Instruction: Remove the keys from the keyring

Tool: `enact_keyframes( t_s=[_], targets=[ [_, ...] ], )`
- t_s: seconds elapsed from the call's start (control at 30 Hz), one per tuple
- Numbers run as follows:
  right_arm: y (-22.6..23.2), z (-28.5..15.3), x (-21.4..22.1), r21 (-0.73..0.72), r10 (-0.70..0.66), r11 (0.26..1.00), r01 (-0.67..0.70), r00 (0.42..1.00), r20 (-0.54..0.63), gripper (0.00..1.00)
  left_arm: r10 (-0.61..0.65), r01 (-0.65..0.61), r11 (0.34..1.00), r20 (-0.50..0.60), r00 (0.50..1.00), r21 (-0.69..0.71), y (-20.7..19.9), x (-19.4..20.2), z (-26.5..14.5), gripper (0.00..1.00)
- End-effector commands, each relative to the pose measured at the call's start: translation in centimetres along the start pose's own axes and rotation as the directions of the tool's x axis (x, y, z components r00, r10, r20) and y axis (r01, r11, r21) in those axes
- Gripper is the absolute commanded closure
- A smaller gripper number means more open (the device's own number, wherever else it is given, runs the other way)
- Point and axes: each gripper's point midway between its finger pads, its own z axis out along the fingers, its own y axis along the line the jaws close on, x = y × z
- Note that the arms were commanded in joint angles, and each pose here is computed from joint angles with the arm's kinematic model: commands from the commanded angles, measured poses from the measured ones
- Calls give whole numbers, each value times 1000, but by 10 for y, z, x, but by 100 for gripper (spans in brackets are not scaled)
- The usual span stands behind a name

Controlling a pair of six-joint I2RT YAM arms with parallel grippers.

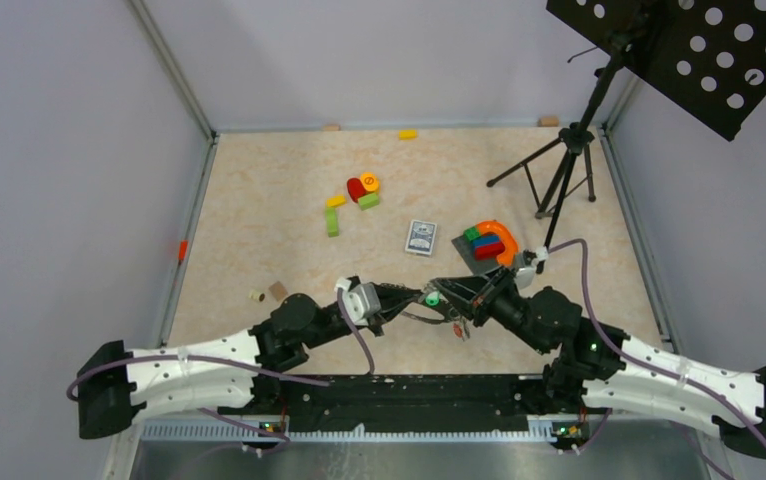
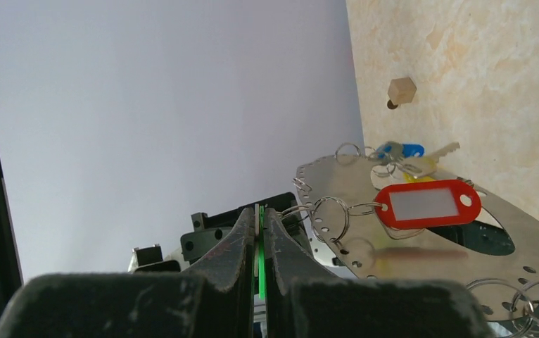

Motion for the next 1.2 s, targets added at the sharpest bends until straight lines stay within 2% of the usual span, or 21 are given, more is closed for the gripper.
enact_keyframes(
  t_s=[0.0,0.23,0.4,0.77,1.17],
  targets=[
    [22,-8,-1,-75,21,997,-21,1000,-7,100,46,-46,998,19,999,31,-4,-11,-5,100],
    [3,-16,-1,-40,-24,999,23,999,-28,100,86,-84,993,-21,996,87,-10,-12,-9,100],
    [-6,-20,8,-36,-104,994,101,991,-82,100,122,-114,982,-50,991,153,-18,-14,-12,100],
    [-10,-16,38,-85,-331,944,320,917,-224,100,117,-99,975,-83,990,198,-26,-6,-13,100],
    [-19,-21,37,-91,-445,895,436,863,-238,100,111,-92,974,-84,990,208,-29,-4,-17,100]
  ],
)
